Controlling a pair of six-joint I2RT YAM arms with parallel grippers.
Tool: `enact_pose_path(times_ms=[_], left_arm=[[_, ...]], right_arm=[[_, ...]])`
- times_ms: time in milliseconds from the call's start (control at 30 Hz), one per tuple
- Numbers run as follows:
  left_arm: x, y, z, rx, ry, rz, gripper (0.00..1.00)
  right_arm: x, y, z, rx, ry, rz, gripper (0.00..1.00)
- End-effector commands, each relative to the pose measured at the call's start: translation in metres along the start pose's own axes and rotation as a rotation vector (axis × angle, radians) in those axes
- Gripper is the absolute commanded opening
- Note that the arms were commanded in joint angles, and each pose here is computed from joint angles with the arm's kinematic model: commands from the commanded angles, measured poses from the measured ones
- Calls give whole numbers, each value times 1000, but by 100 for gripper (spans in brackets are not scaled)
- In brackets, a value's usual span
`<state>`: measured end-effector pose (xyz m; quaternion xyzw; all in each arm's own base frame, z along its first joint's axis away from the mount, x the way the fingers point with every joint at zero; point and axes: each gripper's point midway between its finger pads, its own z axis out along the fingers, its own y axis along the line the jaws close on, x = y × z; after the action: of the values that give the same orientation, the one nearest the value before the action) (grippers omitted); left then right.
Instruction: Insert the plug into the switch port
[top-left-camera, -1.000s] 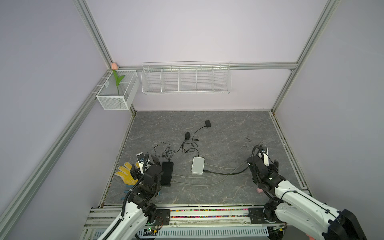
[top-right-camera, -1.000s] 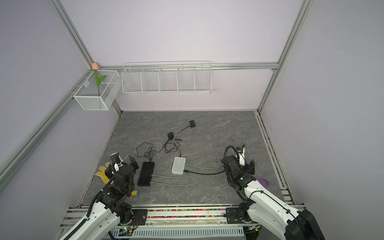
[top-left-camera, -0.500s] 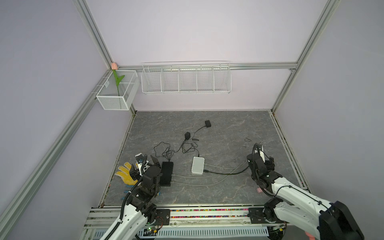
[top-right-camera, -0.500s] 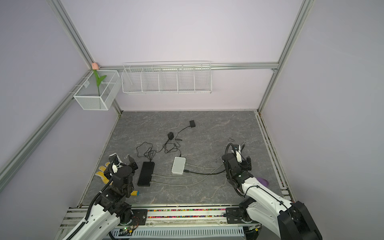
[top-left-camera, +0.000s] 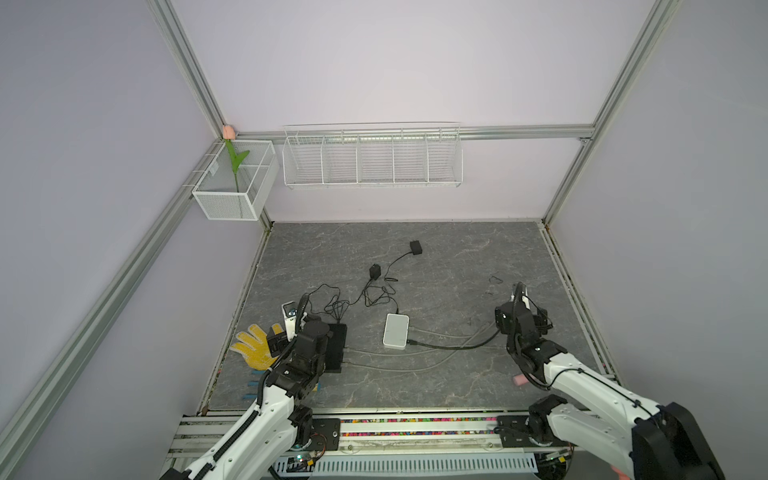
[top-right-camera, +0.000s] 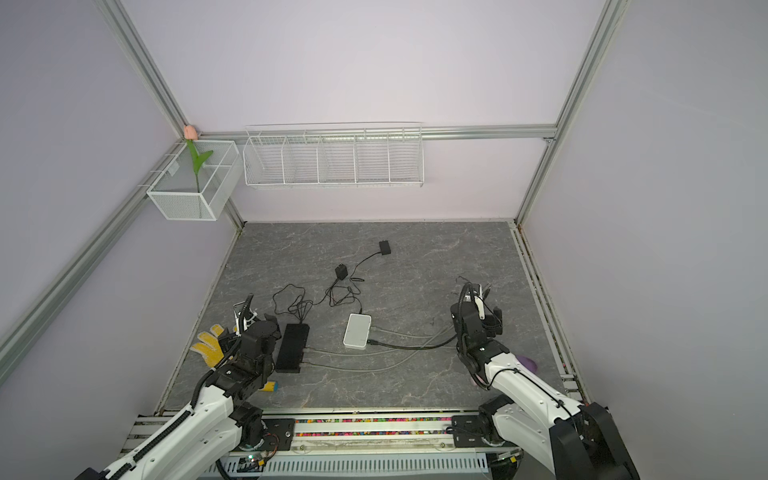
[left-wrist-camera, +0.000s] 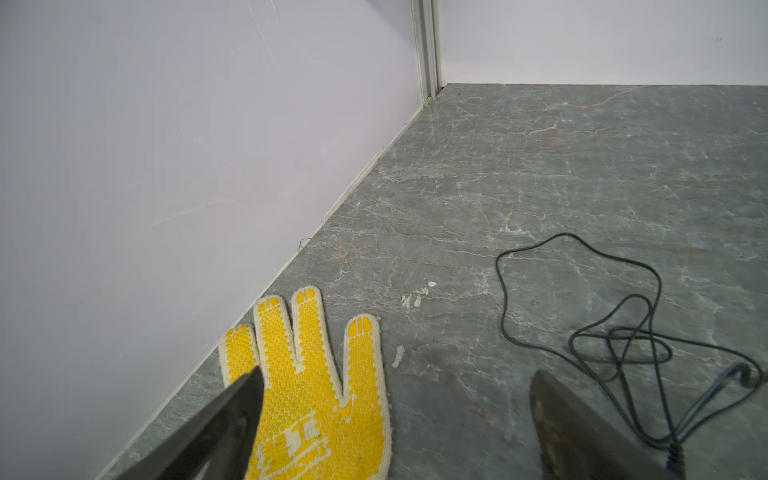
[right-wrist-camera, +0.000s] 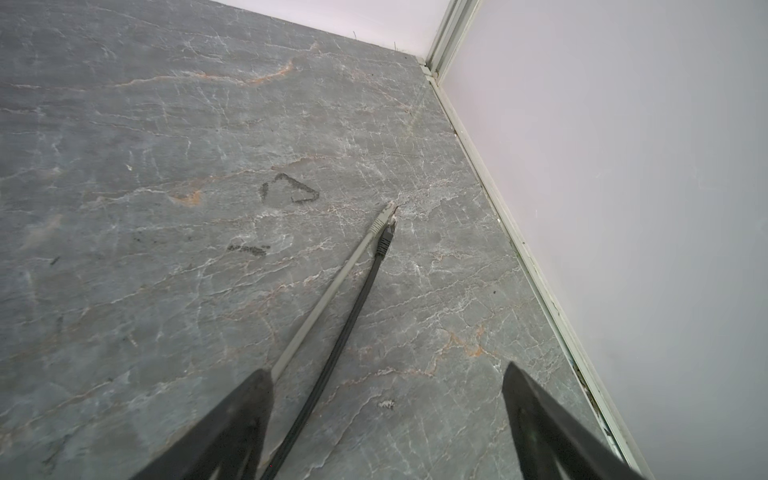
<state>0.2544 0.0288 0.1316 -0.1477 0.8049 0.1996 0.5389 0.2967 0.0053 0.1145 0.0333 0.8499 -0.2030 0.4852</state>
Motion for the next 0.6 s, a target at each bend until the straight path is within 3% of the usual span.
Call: enact_pose_path(times_ms=[0,567], left_arm=[[-19,-1,1,29,-33,-64,99],[-23,-6,6,43,-51,-57,99]], right_arm=[[-4,6,6,-17,-16,0,90],[-14,14,23,-6,-32,15,90]])
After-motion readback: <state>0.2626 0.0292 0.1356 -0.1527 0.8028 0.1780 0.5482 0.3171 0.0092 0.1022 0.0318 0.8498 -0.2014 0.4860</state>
